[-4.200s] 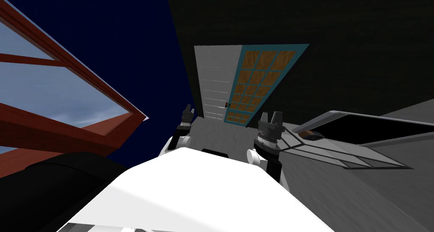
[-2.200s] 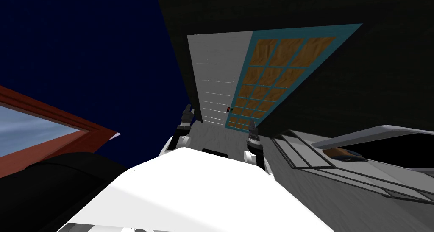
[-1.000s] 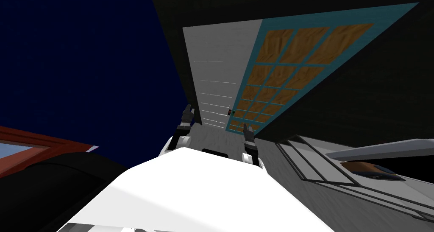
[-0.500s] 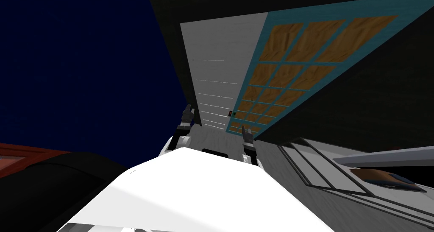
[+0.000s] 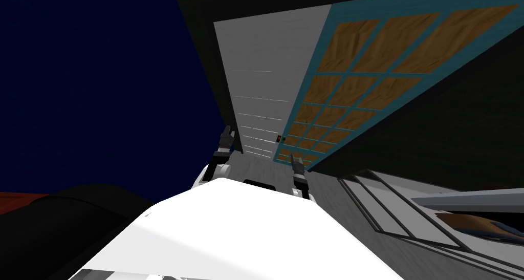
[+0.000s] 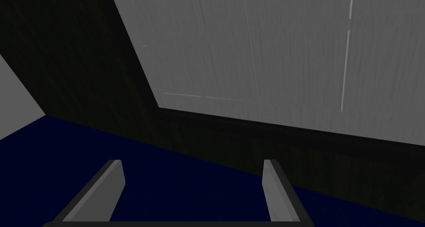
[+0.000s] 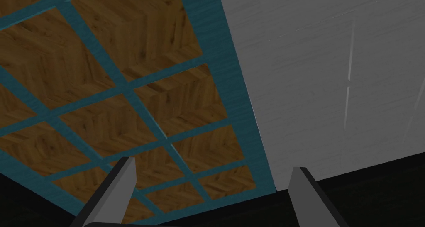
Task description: Pull the door open
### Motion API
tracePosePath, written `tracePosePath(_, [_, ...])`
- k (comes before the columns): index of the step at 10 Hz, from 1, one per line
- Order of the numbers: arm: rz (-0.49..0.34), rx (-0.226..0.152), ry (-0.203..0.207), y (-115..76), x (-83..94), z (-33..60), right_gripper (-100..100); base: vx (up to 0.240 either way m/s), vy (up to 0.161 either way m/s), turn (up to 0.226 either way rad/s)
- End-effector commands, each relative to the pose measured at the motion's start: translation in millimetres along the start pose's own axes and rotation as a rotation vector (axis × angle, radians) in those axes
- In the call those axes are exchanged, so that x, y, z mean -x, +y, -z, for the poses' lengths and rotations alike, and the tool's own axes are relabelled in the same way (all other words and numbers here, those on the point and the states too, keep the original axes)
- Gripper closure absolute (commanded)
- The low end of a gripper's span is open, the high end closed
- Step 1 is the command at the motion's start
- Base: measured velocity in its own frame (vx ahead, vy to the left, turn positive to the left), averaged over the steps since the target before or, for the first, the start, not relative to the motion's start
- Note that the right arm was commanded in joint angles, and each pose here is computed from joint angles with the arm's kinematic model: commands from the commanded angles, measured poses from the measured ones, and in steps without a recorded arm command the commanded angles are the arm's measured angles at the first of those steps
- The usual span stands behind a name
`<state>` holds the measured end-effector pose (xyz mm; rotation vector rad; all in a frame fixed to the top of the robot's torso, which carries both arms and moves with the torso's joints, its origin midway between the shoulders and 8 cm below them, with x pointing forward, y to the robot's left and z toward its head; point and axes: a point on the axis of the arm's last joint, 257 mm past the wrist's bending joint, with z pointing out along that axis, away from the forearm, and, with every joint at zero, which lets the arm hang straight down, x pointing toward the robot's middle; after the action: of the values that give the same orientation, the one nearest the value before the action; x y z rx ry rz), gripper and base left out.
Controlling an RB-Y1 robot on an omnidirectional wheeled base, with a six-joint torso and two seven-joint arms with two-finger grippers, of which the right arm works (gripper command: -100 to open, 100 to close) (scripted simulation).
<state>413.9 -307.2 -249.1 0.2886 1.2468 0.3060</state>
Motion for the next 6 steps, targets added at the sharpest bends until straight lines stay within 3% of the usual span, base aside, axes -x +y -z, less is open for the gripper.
tracePosePath(1, [0.035, -0.012, 0.021, -5.5, -9.8, 4.4, -100, 0.095, 0.012, 0.007])
tracePosePath(6, [0.131, -0.042, 0.084, -22.3, -39.1, 18.0, -100, 0.101, 0.008, 0.006])
